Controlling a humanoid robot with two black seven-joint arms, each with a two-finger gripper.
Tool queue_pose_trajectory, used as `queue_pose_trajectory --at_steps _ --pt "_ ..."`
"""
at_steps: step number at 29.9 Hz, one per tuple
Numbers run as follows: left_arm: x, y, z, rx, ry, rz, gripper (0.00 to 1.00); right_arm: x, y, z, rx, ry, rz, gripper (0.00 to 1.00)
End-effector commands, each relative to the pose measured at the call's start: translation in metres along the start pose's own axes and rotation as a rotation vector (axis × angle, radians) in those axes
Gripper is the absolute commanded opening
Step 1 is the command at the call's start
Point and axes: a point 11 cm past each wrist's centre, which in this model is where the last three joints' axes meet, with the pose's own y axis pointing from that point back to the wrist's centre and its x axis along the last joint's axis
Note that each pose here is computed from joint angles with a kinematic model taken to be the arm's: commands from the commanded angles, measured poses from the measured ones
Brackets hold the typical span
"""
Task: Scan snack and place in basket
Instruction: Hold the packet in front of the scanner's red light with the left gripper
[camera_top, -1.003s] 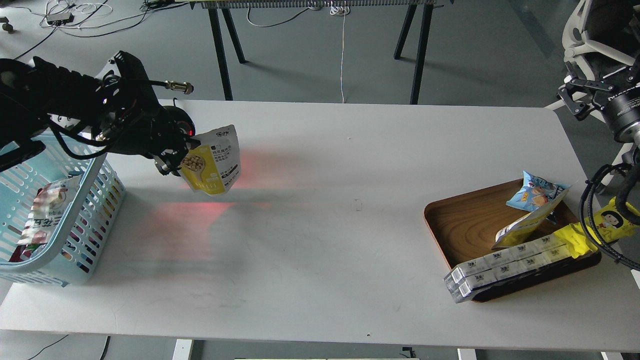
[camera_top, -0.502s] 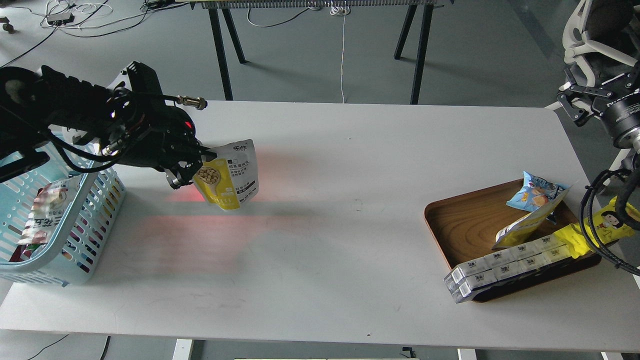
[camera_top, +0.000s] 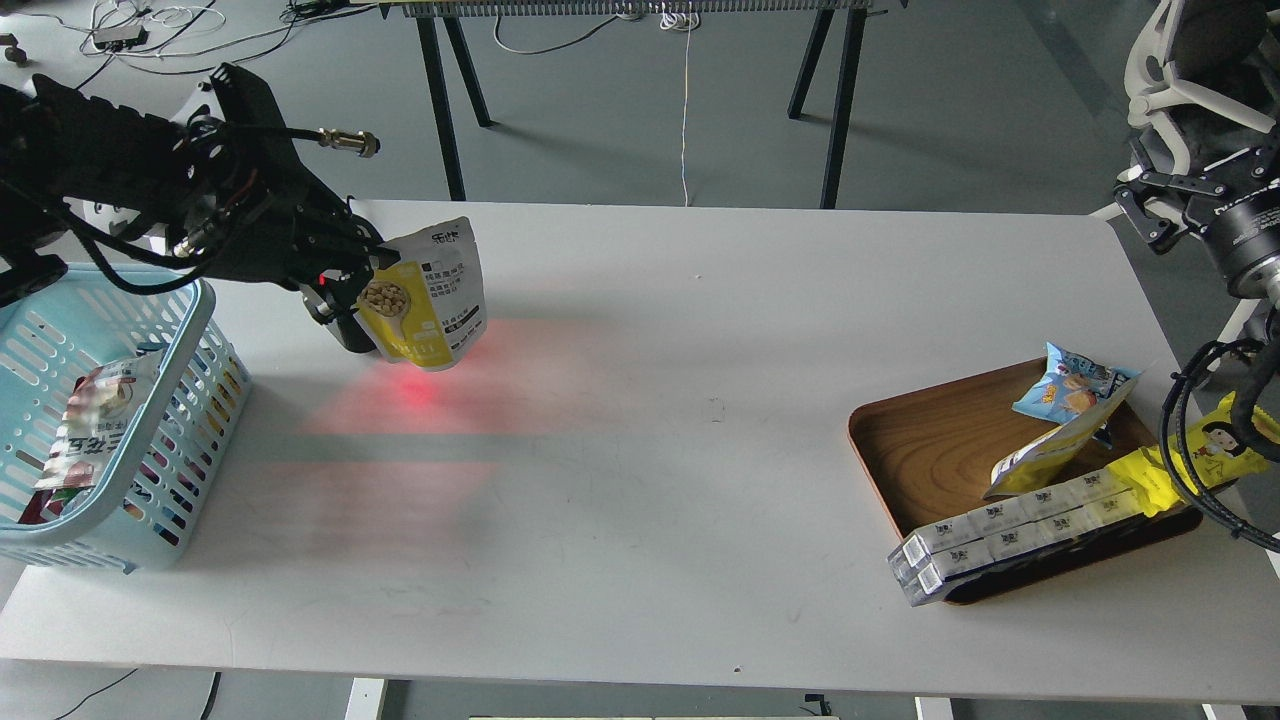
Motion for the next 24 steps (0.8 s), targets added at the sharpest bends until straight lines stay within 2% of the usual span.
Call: queue_pose_trajectory --at_steps 1,12,24 --pt "-0.001 0.0 -0.001 0.001 0.003 -0.003 0.0 0.0 0.0 0.001 -0.001 -0.001 0.0 0.99" --pt "-0.022 -0.013 0.007 -0.026 0.037 -0.042 0.0 0.003 0.002 0.002 -0.004 0.0 0.007 0.99" --pt "-0.013 0.002 -0.004 0.013 0.037 0.0 0.0 0.003 0.002 0.002 -0.004 0.0 0.007 0.99"
